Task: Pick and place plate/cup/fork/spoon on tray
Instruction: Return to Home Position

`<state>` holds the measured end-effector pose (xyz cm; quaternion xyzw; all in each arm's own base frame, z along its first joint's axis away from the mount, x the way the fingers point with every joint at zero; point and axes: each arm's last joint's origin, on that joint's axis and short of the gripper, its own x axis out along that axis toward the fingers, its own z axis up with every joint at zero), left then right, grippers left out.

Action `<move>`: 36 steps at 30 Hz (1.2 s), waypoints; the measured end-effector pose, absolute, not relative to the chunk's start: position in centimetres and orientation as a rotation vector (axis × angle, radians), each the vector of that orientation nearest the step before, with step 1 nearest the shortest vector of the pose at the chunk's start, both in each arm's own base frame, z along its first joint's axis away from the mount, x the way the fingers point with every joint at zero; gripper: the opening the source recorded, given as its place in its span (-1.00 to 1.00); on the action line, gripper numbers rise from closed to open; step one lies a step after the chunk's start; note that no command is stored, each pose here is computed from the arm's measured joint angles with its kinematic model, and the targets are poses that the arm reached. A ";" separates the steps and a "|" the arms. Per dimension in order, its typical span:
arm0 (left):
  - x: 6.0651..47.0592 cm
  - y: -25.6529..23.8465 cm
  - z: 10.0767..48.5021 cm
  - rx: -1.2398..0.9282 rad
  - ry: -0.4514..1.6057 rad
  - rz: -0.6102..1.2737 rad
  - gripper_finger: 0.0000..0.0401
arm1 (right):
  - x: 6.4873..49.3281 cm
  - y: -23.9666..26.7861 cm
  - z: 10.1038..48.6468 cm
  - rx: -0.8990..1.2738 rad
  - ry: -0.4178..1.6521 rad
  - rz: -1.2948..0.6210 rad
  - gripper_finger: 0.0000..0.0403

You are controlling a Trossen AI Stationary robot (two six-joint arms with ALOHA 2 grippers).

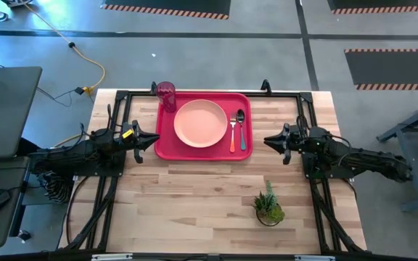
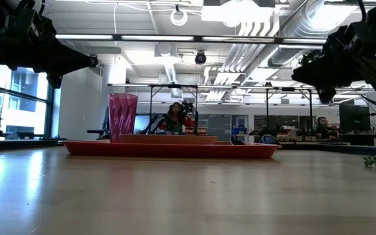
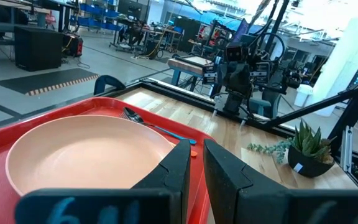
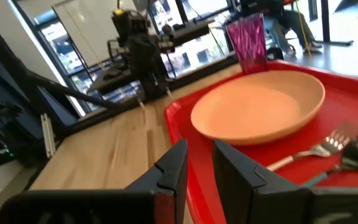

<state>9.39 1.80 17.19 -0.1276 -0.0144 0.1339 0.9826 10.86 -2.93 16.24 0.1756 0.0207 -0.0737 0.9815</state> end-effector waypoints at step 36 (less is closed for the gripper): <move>9.4 1.8 17.2 -0.257 -0.029 0.269 -0.83 | 10.8 -2.9 15.9 0.364 0.080 -0.155 -0.67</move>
